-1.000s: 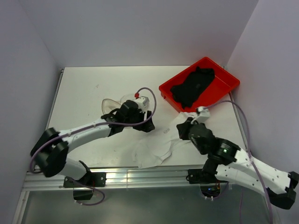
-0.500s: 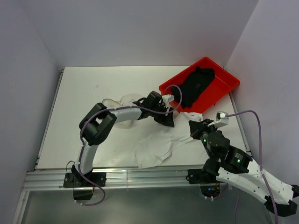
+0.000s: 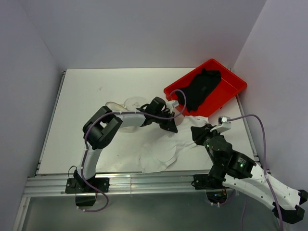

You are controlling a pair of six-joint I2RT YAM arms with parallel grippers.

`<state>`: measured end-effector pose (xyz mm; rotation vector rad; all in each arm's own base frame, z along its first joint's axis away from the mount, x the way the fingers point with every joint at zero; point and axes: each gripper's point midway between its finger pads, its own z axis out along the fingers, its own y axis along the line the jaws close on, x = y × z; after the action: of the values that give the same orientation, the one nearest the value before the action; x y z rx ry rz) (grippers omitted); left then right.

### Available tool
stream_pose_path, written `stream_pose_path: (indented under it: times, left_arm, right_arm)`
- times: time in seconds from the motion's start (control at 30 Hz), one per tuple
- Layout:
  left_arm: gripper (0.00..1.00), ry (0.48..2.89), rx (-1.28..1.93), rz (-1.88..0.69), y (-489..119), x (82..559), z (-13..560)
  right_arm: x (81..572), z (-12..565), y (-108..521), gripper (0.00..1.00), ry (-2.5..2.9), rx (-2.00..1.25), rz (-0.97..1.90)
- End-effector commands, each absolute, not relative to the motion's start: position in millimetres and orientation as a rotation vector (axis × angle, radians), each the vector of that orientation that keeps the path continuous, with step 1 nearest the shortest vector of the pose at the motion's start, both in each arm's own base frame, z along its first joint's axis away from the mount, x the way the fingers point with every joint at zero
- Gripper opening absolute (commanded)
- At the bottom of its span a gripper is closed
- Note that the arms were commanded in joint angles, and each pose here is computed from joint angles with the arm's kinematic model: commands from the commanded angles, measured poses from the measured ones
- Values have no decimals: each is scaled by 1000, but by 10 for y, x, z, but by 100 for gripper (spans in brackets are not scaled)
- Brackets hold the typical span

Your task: Place the bra in the laundry bag and zip it closed

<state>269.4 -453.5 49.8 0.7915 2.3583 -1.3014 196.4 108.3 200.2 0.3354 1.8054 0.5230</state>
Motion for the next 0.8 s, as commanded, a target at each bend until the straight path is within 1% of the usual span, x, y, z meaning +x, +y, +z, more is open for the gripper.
stream_pose_path:
  times: [0.0, 0.07, 0.1, 0.17, 0.2, 0.23, 0.27, 0.3, 0.37, 0.4, 0.47, 0.5, 0.57, 0.67, 0.7, 0.77]
  left_arm:
    - [0, 2203, 730, -1350, -4537, 2711, 1019]
    - [0, 2187, 660, -1298, -4422, 2733, 1123]
    - [0, 2125, 635, -1295, -4382, 2738, 1414]
    - [0, 2095, 578, -1274, -4264, 2719, 1552]
    - [0, 2023, 546, -1269, -4194, 2725, 1851]
    - [0, 2000, 525, -1259, -4141, 2730, 1937]
    - [0, 1988, 513, -1249, -4080, 2698, 1984]
    - [0, 1925, 483, -1238, -4002, 2711, 2232]
    - [0, 1893, 445, -1218, -3887, 2690, 2327]
    - [0, 1826, 396, -1207, -3804, 2713, 2557]
    - [0, 1789, 362, -1212, -3705, 2679, 2644]
    - [0, 1726, 351, -1236, -3650, 2631, 2854]
    - [0, 1669, 331, -1255, -3549, 2556, 3062]
    - [0, 1632, 313, -1247, -3438, 2503, 3223]
    - [0, 1604, 314, -1256, -3385, 2451, 3334]
    - [0, 1569, 325, -1281, -3331, 2355, 3473]
  right_arm:
    - [2000, 2091, 1177, 33, 1792, 318, 558]
    - [2014, 2087, 1281, 48, 1801, 262, 573]
    - [2000, 2149, 1419, 56, 1795, 212, 639]
    - [2014, 2219, 1593, 64, 1791, 170, 703]
    - [1982, 2246, 1692, 71, 1797, 142, 753]
    - [1983, 2291, 1736, 74, 1791, 137, 777]
    - [1992, 2344, 1793, 75, 1780, 133, 804]
    - [1980, 2403, 1830, 77, 1774, 133, 833]
    - [1997, 2437, 1841, 81, 1780, 166, 843]
    - [1997, 2446, 1853, 83, 1787, 185, 855]
    - [1996, 2524, 1888, 84, 1770, 207, 897]
    - [1991, 2522, 1913, 85, 1764, 218, 924]
    - [1942, 2641, 1988, 88, 1728, 210, 1011]
    - [1868, 2784, 2025, 91, 1678, 197, 1098]
    - [1859, 2843, 2028, 93, 1657, 189, 1112]
    - [1863, 2902, 2008, 94, 1644, 181, 1101]
